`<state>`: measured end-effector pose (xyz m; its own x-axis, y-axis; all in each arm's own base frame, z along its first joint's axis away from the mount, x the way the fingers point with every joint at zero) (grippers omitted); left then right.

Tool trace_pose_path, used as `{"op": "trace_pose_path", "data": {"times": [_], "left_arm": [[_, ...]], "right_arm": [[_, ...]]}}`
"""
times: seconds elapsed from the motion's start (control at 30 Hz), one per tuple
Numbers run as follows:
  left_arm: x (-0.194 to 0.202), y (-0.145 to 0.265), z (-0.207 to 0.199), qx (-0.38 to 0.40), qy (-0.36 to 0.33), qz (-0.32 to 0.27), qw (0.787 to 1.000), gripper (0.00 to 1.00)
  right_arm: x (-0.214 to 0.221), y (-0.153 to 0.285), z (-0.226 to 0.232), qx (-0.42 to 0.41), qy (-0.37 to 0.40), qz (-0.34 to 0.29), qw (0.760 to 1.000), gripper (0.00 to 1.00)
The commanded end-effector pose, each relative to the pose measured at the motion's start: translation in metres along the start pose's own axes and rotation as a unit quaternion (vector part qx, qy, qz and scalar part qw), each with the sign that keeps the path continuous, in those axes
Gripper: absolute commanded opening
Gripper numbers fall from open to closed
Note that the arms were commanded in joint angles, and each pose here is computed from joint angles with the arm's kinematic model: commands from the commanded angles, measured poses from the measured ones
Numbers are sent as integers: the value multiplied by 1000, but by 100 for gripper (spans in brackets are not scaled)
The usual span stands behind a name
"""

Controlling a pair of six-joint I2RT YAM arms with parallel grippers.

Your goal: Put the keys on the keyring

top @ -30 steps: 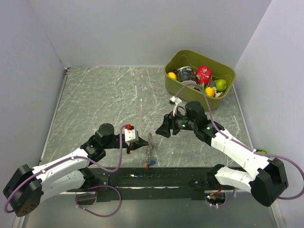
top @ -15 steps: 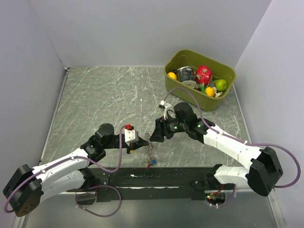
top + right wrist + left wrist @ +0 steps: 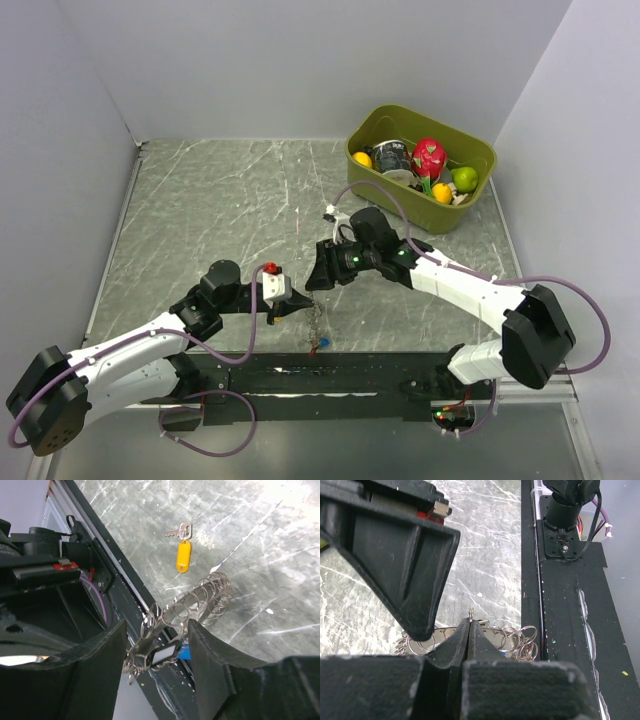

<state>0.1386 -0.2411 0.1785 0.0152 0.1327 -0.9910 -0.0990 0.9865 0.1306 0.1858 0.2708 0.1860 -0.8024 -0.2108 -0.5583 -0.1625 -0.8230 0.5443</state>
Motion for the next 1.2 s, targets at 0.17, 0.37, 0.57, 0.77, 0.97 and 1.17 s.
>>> {"op": "trace_pose_path", "data": {"times": [0.17, 0.37, 0.57, 0.77, 0.97, 1.17], "left_arm": [[-27, -2, 1, 13, -48, -36, 998, 1], [-27, -1, 1, 10, -49, -36, 998, 1], [-27, 0, 1, 5, -49, -34, 998, 1], [-27, 0, 0, 4, -50, -31, 998, 1], [-22, -3, 0, 1, -48, -17, 999, 1], [-13, -10, 1, 10, -41, 3, 999, 1]], "right_arm": [[-14, -4, 20, -16, 9, 3, 1000, 49], [-11, -5, 25, -30, 20, 23, 999, 28], [-11, -8, 26, -39, 25, 21, 999, 0], [-17, 0, 23, -35, 27, -6, 999, 0], [-19, 13, 18, -17, 38, -29, 999, 0], [-12, 21, 7, 5, 34, -29, 999, 0]]}}
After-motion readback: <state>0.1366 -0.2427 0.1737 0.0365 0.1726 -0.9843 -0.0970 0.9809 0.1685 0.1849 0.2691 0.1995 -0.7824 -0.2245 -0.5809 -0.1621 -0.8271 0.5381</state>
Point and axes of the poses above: each gripper's point midway between its finger pads, its own y axis back along the fingers, its own z axis along the line the jaws close on, x = y × z, the point moved 5 cm from there along y, back along the fingers, and after that the axes turned 2 degrees about y, right-handed, at the moved point
